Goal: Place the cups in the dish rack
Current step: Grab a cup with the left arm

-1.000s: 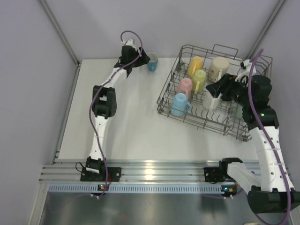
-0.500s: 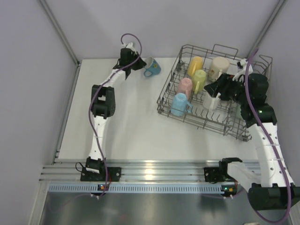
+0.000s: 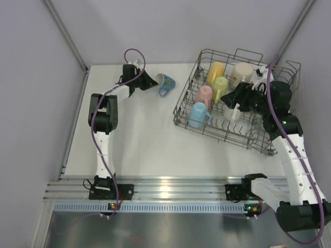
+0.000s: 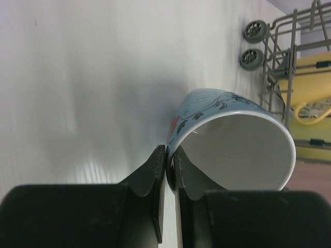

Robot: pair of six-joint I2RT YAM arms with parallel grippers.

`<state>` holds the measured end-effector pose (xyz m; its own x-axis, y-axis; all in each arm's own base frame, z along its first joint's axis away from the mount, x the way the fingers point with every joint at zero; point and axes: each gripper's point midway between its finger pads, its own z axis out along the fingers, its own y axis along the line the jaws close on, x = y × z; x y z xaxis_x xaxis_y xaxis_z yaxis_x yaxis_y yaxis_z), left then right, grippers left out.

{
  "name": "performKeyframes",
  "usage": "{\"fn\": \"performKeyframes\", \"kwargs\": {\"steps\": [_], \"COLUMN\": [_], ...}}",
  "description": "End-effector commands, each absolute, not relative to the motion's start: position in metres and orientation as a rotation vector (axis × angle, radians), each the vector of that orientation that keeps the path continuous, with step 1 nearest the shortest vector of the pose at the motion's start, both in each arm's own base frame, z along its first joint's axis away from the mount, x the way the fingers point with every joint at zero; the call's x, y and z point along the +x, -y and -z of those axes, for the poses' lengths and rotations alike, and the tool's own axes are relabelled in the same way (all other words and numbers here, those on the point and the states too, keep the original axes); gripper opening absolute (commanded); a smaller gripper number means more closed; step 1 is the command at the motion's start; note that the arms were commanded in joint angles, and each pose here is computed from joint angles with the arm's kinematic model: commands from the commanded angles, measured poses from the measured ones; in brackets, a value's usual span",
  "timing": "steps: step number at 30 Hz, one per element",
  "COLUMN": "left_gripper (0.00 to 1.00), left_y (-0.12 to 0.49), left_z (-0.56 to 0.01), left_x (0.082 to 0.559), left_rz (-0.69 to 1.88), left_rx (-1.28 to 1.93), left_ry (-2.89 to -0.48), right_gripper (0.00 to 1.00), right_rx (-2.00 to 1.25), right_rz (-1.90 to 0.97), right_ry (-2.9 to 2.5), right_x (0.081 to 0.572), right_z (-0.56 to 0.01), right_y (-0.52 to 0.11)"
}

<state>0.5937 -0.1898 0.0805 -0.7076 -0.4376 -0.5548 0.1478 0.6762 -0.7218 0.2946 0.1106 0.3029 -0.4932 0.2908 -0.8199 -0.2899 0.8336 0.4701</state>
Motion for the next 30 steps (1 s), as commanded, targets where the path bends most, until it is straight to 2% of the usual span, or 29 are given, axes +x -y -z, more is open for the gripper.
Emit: {"fn": "performKeyframes", "kwargs": {"steps": [1,10,14,20,22,30], "left_gripper": [0.00,0.00,0.00,0.00,0.00,0.00], "left_y": [0.189,0.168,0.162,0.158,0.161,0.181], "left_z": [-0.173,-0.181,-0.210,-0.309,-0.351,-0.432], "left_x": [0.572,0.510,0.497,0.477,0.461,0.398], "left_rz": [1.172,1.187,1.235,1.367,1.442,1.683], "left_rx": [-0.140,-0.229,-0.261,-0.241,-0.200,-0.087], "left_ry": [-1.955,-1.986,-1.918,-1.703,-1.608,-1.423], "right_gripper": [0.73,0.74,0.76,0.80,0.84,0.91], "right_rx": [-0.043,-0.087,-0.153,-0.228,-0.261,-0.374], "right_rz": [-0.739,-0.823,-0.900,-1.109,-1.181,-1.357], "right_ry": [-1.930,-1.914,-1.929,-1.829,-1.758,-1.575], "right_x": [0.298,0.293,0.289,0.289,0.291,0.297], "right_z": [-0.311,-0.315,-0.312,-0.337,-0.351,-0.382], "right_y": [-0.127,-0.172,-0.205,-0.248,-0.262,-0.302]}}
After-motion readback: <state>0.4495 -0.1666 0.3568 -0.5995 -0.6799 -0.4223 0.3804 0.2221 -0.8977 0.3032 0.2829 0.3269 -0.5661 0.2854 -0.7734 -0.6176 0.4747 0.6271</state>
